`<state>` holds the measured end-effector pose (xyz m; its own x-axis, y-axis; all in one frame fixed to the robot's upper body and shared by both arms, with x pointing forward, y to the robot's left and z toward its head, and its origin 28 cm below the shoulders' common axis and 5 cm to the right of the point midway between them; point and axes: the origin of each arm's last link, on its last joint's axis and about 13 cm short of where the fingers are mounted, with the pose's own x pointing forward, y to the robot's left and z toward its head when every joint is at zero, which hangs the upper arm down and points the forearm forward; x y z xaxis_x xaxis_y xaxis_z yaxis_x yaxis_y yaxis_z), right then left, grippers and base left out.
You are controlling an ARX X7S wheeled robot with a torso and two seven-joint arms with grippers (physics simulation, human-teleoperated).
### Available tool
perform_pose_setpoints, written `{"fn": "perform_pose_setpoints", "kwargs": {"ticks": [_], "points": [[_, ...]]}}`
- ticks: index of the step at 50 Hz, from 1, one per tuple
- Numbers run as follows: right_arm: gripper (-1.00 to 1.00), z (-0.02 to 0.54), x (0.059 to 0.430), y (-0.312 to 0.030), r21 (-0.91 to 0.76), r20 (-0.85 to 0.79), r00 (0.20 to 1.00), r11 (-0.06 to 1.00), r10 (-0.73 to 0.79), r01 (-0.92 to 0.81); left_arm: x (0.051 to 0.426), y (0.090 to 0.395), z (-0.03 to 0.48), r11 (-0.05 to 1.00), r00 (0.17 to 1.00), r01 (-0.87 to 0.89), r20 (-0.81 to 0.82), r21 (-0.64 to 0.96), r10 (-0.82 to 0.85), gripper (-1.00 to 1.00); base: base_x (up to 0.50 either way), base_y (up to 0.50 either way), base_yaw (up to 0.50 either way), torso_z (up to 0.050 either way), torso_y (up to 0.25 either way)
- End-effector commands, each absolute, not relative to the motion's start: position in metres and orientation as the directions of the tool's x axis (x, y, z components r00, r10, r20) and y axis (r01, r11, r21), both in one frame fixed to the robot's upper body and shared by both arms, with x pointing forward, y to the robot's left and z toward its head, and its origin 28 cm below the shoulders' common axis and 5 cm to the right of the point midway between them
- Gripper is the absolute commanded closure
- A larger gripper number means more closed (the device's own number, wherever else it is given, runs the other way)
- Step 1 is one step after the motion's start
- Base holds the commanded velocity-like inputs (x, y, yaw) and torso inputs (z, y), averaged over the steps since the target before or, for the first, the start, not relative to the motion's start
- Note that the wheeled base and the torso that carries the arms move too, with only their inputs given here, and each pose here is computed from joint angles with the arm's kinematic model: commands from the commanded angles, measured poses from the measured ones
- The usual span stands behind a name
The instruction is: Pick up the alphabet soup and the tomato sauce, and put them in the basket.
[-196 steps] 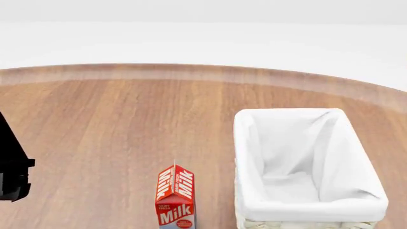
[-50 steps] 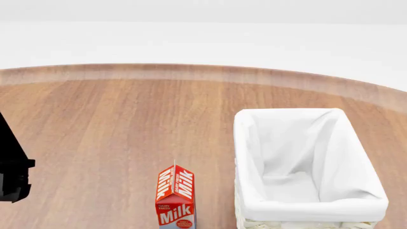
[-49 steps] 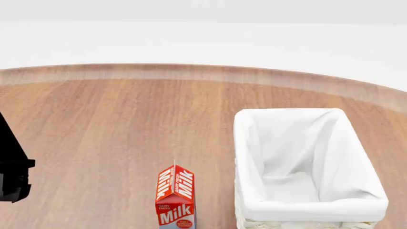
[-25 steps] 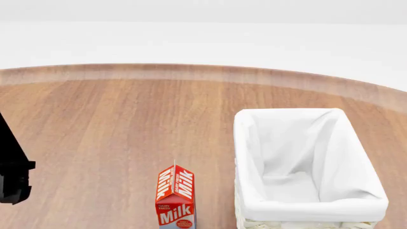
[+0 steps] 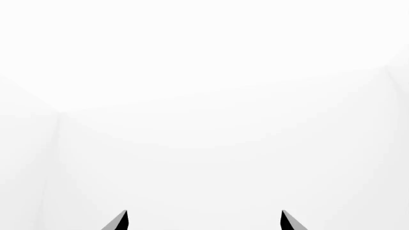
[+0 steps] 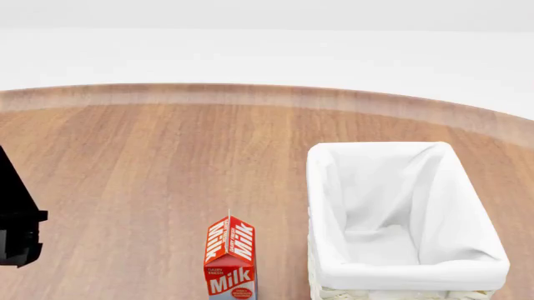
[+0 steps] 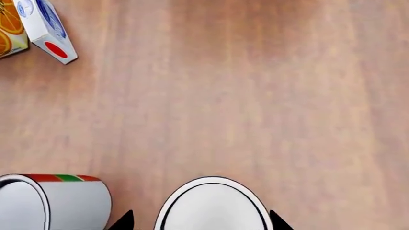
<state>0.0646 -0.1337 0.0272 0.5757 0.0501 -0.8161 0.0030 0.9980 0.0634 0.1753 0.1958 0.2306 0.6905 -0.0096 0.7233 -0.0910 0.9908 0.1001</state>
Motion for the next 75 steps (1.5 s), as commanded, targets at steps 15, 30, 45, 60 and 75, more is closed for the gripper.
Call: {"fn": "perform_pose_setpoints", "kwargs": {"ticks": [15, 30, 45, 60, 75], "points": [[-1.0, 0.018, 0.062, -0.134, 0.076, -0.825, 0.562, 0.997, 0.053, 0.018, 0.175, 0.196, 0.229, 0.991, 0.691, -0.088, 0.723, 0.099, -0.011, -1.0, 0.0, 0.0, 0.0, 0.0, 0.0], [1.0, 0.021, 0.063, -0.132, 0.079, -0.808, 0.586, 0.997, 0.056, 0.014, 0.174, 0.195, 0.229, 0.991, 0.691, -0.088, 0.722, 0.099, -0.011, -1.0, 0.0, 0.0, 0.0, 0.0, 0.0], [1.0, 0.044, 0.072, -0.132, 0.073, -0.761, 0.647, 0.997, 0.049, 0.01, 0.175, 0.195, 0.23, 0.991, 0.69, -0.089, 0.724, 0.101, -0.011, -1.0, 0.0, 0.0, 0.0, 0.0, 0.0], [1.0, 0.08, 0.089, -0.135, 0.062, -0.667, 0.744, 0.998, 0.038, 0.005, 0.174, 0.194, 0.229, 0.992, 0.691, -0.085, 0.723, 0.096, -0.011, -1.0, 0.0, 0.0, 0.0, 0.0, 0.001], [1.0, 0.122, 0.109, -0.136, 0.057, -0.55, 0.834, 0.998, 0.034, -0.003, 0.174, 0.194, 0.228, 0.992, 0.694, -0.083, 0.72, 0.099, -0.014, -1.0, 0.0, 0.0, 0.0, 0.0, 0.0]]}}
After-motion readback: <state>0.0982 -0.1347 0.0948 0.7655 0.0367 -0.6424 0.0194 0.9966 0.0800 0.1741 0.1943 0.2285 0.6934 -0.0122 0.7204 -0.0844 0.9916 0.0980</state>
